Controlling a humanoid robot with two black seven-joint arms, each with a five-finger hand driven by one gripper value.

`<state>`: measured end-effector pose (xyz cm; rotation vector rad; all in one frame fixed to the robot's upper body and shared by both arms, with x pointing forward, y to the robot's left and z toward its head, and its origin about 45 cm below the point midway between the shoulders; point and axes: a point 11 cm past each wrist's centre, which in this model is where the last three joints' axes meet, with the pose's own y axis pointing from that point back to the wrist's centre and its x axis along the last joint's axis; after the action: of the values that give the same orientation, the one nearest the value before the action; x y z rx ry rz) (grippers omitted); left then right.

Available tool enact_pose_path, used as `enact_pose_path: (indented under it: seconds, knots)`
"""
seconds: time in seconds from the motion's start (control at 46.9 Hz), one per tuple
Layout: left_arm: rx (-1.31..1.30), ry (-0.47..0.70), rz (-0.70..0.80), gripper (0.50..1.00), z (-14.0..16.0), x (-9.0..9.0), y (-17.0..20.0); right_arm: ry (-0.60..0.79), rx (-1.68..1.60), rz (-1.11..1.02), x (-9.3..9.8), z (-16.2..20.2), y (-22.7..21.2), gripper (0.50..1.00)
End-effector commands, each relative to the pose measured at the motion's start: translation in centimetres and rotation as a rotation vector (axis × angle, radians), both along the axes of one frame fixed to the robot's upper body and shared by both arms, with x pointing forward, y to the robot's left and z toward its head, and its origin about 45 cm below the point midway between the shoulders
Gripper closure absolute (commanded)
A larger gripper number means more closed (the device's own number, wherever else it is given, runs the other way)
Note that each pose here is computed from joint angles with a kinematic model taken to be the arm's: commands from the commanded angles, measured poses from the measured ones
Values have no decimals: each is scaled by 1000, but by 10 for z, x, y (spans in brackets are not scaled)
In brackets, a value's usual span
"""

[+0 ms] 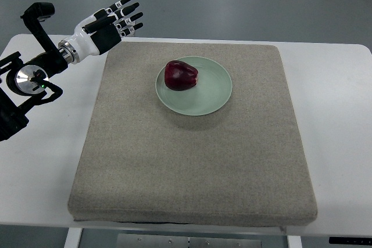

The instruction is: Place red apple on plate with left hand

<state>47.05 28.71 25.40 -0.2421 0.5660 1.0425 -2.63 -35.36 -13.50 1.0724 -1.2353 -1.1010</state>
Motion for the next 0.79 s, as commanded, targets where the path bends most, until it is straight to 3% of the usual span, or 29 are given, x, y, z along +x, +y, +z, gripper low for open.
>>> enact_pose_path:
  seconds: [0.0, 0.768]
  knots:
    - [2, 10, 2, 501, -4, -1, 1, 0, 2, 0, 0, 0, 0, 568]
    - [17, 55, 0, 501, -12, -5, 7, 7, 14, -7, -3, -1, 4, 568]
